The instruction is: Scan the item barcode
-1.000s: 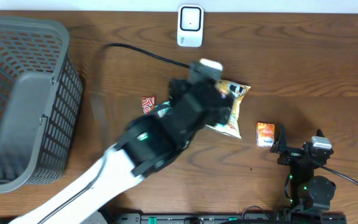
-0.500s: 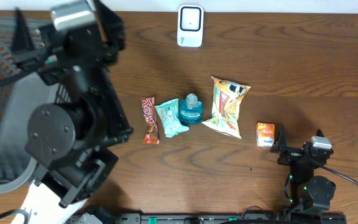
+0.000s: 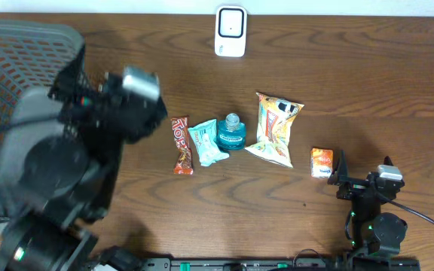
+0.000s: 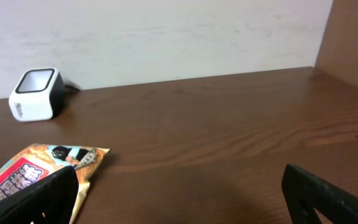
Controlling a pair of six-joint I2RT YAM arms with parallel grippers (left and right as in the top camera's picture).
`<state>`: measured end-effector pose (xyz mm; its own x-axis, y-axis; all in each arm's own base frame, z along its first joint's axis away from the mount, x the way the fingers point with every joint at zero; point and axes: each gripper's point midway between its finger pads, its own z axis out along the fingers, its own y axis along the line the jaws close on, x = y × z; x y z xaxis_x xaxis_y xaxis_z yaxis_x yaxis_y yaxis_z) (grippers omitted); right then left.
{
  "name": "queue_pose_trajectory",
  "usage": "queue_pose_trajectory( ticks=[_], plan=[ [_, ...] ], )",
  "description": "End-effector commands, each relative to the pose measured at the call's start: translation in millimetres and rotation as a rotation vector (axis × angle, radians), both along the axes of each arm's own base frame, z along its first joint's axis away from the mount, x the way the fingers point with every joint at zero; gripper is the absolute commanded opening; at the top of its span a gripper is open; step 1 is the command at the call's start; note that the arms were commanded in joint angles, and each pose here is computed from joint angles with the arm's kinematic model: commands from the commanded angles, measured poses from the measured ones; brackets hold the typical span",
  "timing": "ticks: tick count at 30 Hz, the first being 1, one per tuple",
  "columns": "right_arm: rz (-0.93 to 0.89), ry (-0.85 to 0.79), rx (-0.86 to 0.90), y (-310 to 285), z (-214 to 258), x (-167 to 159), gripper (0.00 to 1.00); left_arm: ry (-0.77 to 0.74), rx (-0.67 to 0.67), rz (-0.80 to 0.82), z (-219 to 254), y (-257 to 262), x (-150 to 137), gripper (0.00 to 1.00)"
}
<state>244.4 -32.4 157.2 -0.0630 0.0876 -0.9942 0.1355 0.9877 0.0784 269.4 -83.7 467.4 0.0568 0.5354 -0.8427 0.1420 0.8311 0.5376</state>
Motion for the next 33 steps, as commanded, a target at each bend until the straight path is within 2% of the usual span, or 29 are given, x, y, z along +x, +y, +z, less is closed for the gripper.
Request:
queue_pose_trajectory(
  ticks=[1, 5, 7, 12, 15, 16, 17, 22, 25, 29, 33],
  plan=[
    [-0.019, -0.001, 0.001, -4, 0, -1, 0.99, -0.076, -0.066, -0.198, 10, -16, -37, 0.98],
    [-0.005, -0.003, 0.007, -1, 0, 0, 0.99, -0.167, -0.173, -0.218, 20, 0, -69, 0.98],
    [0.058, -0.01, 0.077, 10, 0, 1, 0.99, -0.19, -0.182, -0.256, 20, 0, -82, 0.98],
    [0.301, -0.003, 0.579, 59, 6, -2, 0.99, -0.229, -0.187, -0.314, 19, 2, -104, 0.98],
    [0.53, 0.097, 0.773, 100, 8, -17, 0.99, -0.24, -0.221, -0.296, 21, 9, -109, 0.98],
    [0.585, 0.125, 0.794, 110, 8, -22, 0.99, -0.241, -0.242, -0.293, 22, 11, -110, 0.98],
    [0.739, 0.201, 0.81, 133, 7, -39, 0.99, -0.238, -0.295, -0.289, 24, 15, -114, 0.98],
    [1.011, 0.363, 0.888, 168, 9, -79, 0.99, -0.203, -0.435, -0.313, 24, 17, -121, 0.98],
    [1.094, 0.446, 0.944, 177, 10, -95, 0.99, -0.158, -0.486, -0.355, 20, 10, -126, 0.98],
    [1.096, 0.446, 0.943, 177, 10, -95, 0.99, -0.141, -0.478, -0.467, 20, -6, -142, 0.98],
    [1.084, 0.436, 0.939, 176, 10, -93, 0.99, -0.177, -0.471, -0.481, 23, -6, -158, 0.98]
  ],
)
